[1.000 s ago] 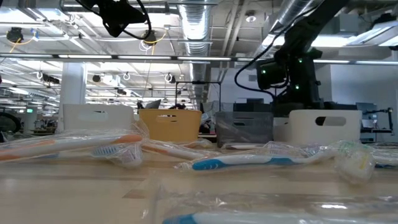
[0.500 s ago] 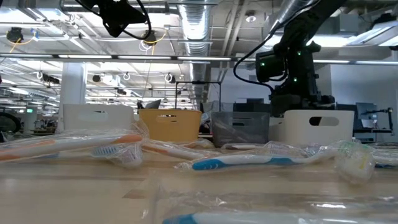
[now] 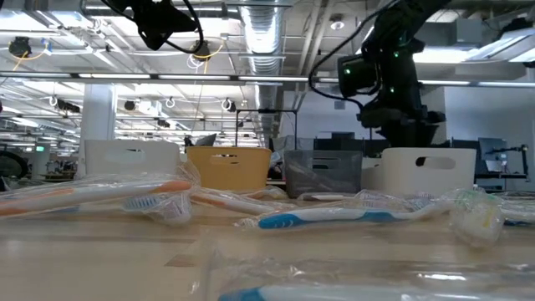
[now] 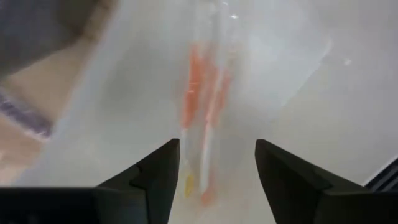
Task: Pick & Place Toothbrushes
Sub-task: Put the blue toothbrush into the orange bin
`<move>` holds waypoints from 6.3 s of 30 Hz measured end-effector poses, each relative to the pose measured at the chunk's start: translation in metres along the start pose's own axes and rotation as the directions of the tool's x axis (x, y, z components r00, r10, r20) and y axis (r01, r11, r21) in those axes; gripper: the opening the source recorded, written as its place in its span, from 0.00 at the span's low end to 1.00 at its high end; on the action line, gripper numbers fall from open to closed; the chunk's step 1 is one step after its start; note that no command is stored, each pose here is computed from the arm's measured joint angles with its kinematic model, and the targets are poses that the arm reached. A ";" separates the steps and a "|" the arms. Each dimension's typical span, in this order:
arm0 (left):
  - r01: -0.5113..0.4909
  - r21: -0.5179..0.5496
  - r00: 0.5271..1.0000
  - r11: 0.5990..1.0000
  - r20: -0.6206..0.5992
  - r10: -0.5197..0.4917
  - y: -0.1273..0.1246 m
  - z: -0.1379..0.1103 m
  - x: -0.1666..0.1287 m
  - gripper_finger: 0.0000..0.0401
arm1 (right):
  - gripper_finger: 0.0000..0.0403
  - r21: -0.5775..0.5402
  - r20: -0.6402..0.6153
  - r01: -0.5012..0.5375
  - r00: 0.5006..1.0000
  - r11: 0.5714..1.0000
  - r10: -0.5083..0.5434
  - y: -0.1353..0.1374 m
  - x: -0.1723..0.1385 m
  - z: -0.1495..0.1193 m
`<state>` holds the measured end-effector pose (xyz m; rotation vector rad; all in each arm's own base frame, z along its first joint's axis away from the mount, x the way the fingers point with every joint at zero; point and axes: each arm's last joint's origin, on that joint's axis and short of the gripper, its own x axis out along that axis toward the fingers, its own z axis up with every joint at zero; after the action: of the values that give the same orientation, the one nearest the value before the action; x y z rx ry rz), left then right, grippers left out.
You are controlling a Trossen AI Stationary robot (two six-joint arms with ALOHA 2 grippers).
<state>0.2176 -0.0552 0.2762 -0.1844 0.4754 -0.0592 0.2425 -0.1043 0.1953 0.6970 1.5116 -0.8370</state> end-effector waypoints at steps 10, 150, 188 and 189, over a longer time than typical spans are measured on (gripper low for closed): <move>0.003 0.000 1.000 1.000 -0.001 -0.003 0.000 0.000 0.000 0.53 | 0.52 -0.083 0.049 -0.024 0.998 0.996 0.028 0.013 -0.048 -0.017; 0.057 0.194 0.997 0.979 -0.068 -0.045 -0.018 -0.016 0.036 0.53 | 0.41 -0.918 0.377 0.100 0.518 0.383 0.768 0.193 -0.014 -0.189; 0.070 0.128 0.995 0.989 -0.074 -0.061 -0.019 -0.016 0.036 0.53 | 0.30 -0.937 0.348 0.255 0.599 0.240 0.721 0.199 -0.042 -0.200; 0.070 0.128 0.995 0.989 -0.074 -0.061 -0.019 -0.016 0.036 0.53 | 0.30 -0.937 0.348 0.256 0.603 0.239 0.718 0.198 -0.041 -0.200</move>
<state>0.2423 -0.0799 0.2495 -0.0699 0.5332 -0.1608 0.2980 0.1737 0.2201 -0.3886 0.7305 0.2539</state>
